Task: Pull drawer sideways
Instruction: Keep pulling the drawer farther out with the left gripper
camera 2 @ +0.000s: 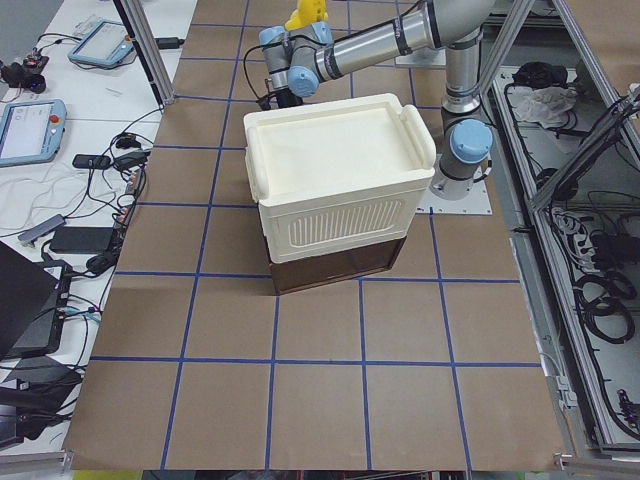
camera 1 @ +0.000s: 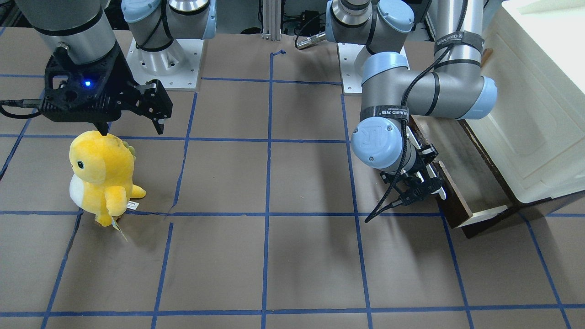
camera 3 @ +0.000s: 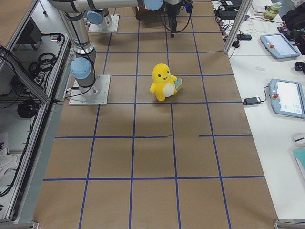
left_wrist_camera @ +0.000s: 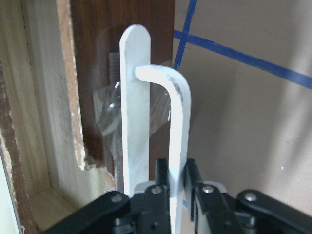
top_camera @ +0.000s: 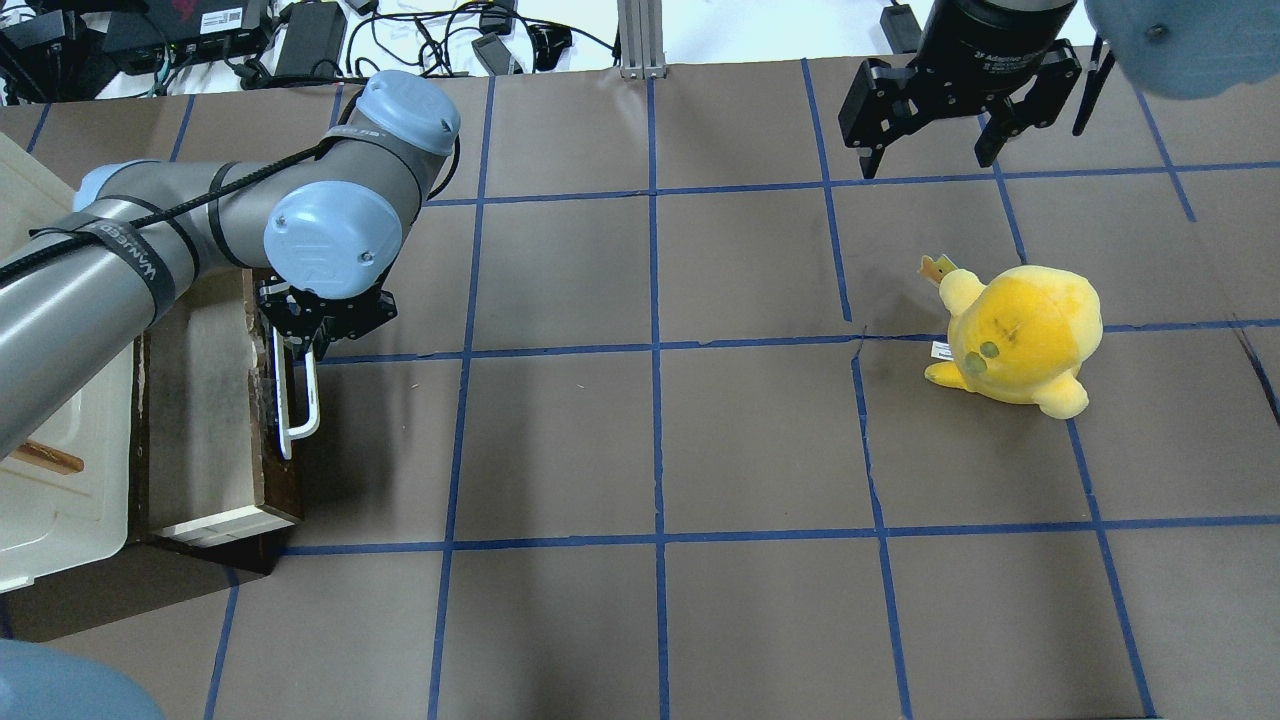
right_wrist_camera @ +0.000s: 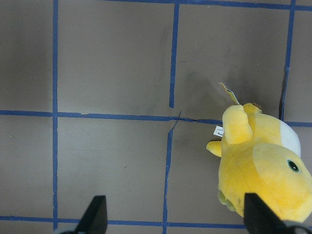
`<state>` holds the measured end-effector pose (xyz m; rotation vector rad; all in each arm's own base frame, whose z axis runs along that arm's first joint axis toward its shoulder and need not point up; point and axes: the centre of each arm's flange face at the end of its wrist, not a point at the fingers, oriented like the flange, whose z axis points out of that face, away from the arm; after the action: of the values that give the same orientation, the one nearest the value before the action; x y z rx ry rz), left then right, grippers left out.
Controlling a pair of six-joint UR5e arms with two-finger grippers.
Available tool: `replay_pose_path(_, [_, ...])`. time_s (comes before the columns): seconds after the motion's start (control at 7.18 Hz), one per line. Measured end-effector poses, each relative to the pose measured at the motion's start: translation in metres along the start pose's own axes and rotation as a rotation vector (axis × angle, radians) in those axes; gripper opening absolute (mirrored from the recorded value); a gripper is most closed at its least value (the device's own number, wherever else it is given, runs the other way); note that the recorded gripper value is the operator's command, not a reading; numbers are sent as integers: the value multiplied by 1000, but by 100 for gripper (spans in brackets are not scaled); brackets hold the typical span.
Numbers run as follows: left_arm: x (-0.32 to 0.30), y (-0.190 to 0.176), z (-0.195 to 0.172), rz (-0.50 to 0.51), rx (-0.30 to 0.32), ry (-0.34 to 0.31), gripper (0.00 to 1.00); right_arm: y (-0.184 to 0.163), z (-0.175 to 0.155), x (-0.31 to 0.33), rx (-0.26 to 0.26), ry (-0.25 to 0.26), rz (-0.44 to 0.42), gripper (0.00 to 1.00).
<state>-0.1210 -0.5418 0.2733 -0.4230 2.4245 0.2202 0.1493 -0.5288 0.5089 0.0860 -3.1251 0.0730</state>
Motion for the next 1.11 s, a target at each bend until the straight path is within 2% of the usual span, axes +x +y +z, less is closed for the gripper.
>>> replay_pose_path(1.11, [16, 3, -12, 14, 11, 23, 4, 0, 0, 0, 0, 0, 0, 100])
